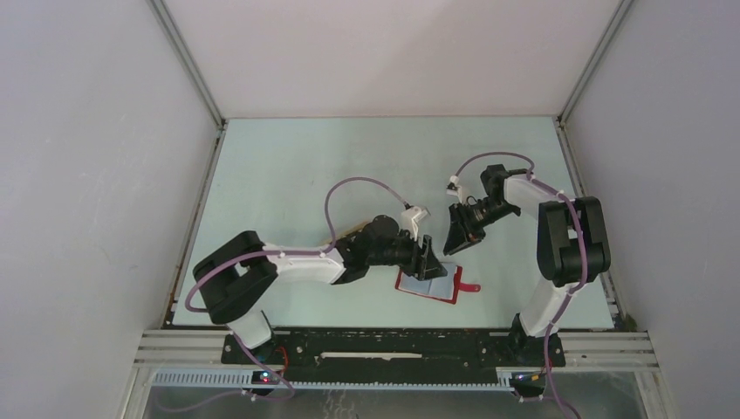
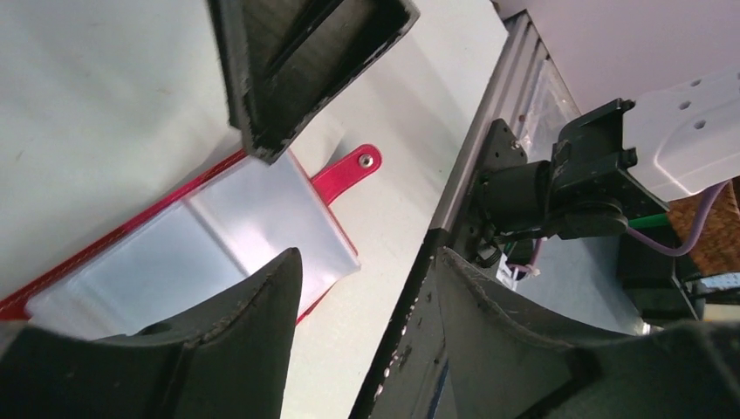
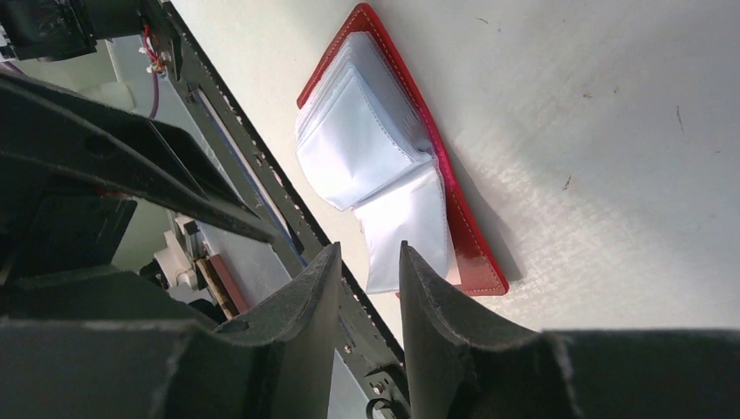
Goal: Put the credit cards into the card holder
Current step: Turn over the card slot in the card holder.
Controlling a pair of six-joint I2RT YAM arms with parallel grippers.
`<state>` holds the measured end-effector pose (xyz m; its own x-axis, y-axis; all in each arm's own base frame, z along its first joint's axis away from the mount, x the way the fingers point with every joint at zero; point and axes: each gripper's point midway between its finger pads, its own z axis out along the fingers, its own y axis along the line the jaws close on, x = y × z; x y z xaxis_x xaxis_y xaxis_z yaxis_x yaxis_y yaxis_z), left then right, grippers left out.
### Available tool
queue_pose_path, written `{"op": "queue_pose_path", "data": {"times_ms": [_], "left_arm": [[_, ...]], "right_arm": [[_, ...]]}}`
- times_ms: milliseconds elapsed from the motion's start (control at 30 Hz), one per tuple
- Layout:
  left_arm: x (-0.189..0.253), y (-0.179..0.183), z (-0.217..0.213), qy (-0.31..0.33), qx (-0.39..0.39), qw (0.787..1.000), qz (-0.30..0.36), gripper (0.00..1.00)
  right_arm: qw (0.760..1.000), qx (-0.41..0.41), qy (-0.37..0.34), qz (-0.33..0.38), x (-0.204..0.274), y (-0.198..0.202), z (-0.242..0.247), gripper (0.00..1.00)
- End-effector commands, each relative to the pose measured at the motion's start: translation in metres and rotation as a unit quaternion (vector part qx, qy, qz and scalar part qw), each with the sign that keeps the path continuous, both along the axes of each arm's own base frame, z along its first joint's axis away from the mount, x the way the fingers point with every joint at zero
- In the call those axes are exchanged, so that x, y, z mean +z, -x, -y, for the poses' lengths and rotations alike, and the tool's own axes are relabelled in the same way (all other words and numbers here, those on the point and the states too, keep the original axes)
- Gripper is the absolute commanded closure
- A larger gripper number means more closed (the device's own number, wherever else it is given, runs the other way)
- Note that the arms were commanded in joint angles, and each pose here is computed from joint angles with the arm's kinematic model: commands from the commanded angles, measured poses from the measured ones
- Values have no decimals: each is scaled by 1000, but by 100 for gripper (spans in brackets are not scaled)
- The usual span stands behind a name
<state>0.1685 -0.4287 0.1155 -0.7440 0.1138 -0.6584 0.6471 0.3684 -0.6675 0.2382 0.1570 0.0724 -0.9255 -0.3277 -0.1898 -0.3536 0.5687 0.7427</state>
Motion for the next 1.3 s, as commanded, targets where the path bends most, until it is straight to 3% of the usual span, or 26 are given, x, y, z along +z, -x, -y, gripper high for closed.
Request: {"op": "queue_pose_path", "data": {"times_ms": [0, 167, 867, 1267], "left_arm": [[6, -9, -27, -28, 42, 997, 59, 37], [-17, -15, -55, -89, 82, 990, 69, 37], [-56, -5, -42, -119, 57, 991, 0, 37], [-49, -3, -30, -105, 41, 994, -6, 37]], "right_arm": [[999, 5, -29, 44, 22, -9, -4, 61], [999, 7, -31, 40, 20, -9, -4, 61], [999, 13, -25, 27, 13, -6, -7, 61], [1000, 14, -16, 20, 8, -5, -6, 61]]}}
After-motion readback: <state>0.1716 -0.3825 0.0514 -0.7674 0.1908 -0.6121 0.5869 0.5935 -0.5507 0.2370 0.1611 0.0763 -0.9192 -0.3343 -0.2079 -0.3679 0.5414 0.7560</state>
